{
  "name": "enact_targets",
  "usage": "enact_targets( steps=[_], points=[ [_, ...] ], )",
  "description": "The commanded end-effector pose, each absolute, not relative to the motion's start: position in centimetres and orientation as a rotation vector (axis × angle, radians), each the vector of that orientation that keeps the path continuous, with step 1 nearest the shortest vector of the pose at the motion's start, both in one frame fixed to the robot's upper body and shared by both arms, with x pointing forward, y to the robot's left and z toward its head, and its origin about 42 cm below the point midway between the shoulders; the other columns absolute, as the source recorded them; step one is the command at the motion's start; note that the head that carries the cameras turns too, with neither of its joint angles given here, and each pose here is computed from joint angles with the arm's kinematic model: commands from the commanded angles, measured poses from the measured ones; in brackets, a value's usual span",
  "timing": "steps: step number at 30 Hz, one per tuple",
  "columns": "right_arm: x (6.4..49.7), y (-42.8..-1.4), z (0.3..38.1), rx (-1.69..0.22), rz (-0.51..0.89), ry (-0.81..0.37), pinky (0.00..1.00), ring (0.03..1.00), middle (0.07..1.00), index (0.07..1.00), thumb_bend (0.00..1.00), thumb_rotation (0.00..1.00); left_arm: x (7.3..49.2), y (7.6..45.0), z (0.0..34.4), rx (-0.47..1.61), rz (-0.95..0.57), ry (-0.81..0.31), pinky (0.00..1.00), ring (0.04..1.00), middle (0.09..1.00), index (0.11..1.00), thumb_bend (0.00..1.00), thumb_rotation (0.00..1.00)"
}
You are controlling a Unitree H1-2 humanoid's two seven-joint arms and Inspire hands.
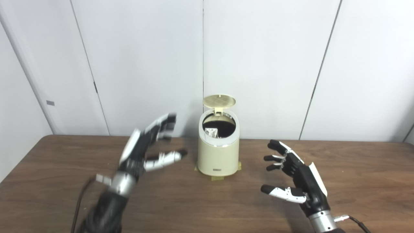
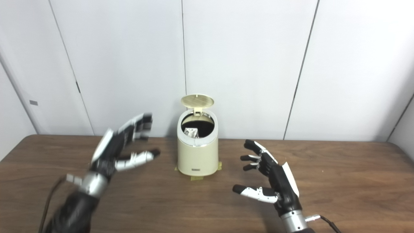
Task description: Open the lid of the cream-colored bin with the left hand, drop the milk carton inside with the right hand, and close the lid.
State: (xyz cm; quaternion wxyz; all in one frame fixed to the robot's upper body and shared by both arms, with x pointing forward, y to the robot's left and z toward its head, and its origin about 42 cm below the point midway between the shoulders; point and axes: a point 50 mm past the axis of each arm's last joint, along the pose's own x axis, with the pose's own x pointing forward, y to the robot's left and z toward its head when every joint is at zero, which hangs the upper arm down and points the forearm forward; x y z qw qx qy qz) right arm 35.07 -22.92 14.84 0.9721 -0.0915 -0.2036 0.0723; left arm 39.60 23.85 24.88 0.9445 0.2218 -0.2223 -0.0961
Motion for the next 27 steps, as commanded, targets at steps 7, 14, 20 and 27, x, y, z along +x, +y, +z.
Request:
enact_targets(
  steps=[7, 14, 20, 27],
  points=[
    [35.8, -22.2, 16.8, -0.166, 0.15, -0.474, 0.57, 0.716, 0.854, 0.841, 0.79, 0.3, 44.1, 21.7, 32.4, 0.528, -0.238, -0.522, 0.82, 0.914, 0.926, 0.9, 0.84, 0.29],
    [35.8, -22.0, 16.9, -0.163, 0.152, -0.479, 0.56, 0.708, 0.853, 0.839, 0.78, 0.28, 46.7, 19.6, 35.3, 0.607, -0.268, -0.537, 0.82, 0.91, 0.922, 0.919, 0.86, 0.28],
    [35.7, -21.7, 17.2, -0.169, 0.159, -0.493, 0.54, 0.705, 0.851, 0.834, 0.78, 0.28, 48.4, 18.5, 36.3, 0.75, -0.265, -0.534, 0.83, 0.922, 0.925, 0.911, 0.87, 0.3],
    [35.6, -21.3, 17.4, -0.186, 0.172, -0.507, 0.52, 0.668, 0.825, 0.805, 0.76, 0.22, 49.5, 17.5, 36.0, 0.893, -0.285, -0.492, 0.87, 0.986, 0.957, 0.933, 0.91, 0.36]
  ],
)
